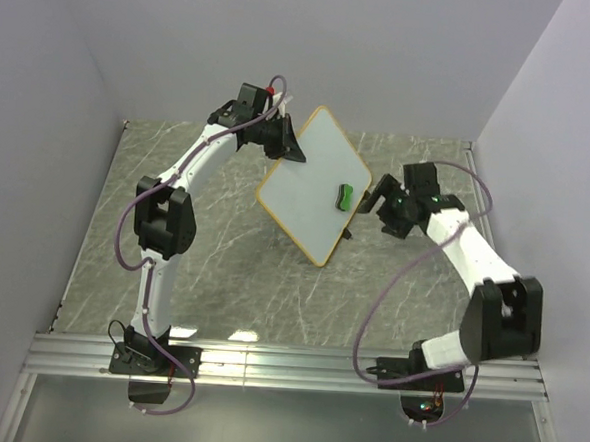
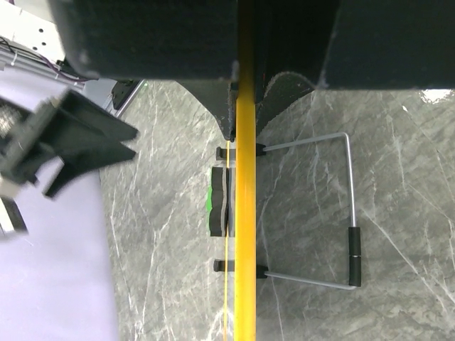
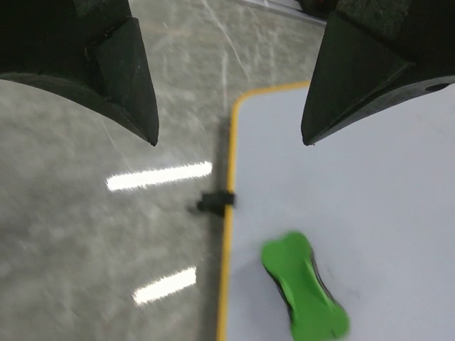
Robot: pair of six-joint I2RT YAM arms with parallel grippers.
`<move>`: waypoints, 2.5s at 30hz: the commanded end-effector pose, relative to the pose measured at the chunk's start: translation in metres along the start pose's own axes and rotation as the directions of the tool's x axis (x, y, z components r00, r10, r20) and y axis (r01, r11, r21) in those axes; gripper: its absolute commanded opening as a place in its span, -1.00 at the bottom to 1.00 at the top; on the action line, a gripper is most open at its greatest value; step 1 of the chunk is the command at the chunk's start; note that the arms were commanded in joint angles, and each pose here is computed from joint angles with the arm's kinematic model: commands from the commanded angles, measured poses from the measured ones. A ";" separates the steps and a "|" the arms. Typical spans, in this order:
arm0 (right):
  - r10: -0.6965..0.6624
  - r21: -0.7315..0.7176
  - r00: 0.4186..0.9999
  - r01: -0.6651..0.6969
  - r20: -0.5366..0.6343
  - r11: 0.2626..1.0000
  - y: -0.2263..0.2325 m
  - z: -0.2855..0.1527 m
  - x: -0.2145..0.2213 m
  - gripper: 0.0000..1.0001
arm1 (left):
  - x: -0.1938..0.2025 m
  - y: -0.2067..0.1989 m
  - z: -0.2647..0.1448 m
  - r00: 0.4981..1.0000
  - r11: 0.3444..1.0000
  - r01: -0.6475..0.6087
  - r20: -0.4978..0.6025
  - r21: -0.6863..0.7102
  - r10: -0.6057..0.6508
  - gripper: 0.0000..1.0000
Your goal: Erase the whiteboard
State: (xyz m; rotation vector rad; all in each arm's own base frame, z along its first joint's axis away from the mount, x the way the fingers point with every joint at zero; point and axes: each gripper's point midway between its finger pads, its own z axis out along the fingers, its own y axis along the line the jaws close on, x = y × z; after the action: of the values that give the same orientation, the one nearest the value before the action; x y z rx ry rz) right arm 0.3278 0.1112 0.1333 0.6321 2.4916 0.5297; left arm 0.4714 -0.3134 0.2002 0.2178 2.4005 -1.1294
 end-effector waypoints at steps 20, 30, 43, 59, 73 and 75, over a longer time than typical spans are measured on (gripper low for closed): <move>-0.044 -0.218 0.994 0.022 -0.096 0.976 0.087 0.109 -0.062 0.19 | 0.023 0.029 0.017 0.997 0.998 0.013 -0.069 -0.066 -0.018 -1.00; -0.065 -0.183 0.984 0.033 -0.168 0.983 0.067 0.121 -0.031 -0.47 | 0.016 0.040 0.014 0.997 0.997 0.045 -0.056 -0.059 -0.049 -0.99; -0.011 0.196 0.997 0.025 -0.071 0.980 -0.033 0.059 -0.048 -1.00 | 0.005 0.046 0.011 0.999 0.994 0.034 -0.018 -0.102 -0.036 -0.74; 0.056 0.365 0.989 -0.002 -0.139 0.931 -0.101 0.038 0.024 0.84 | -0.017 0.012 -0.017 0.998 0.999 -0.022 0.053 -0.049 0.024 0.18; -0.063 0.016 0.973 0.061 0.222 0.998 0.002 -0.078 -0.047 1.00 | -0.081 0.028 -0.173 0.923 0.974 -0.003 0.374 -0.226 0.090 0.99; -0.072 -0.084 0.956 0.099 0.284 0.991 0.024 -0.105 -0.052 0.99 | -0.084 0.040 -0.202 0.895 0.946 0.037 0.432 -0.321 0.111 0.99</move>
State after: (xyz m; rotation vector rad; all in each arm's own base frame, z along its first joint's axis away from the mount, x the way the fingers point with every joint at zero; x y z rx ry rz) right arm 0.3137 0.0661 0.1820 0.6361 2.3853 0.3638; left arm 0.4925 -0.1643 0.2963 -0.0440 2.1868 -0.8311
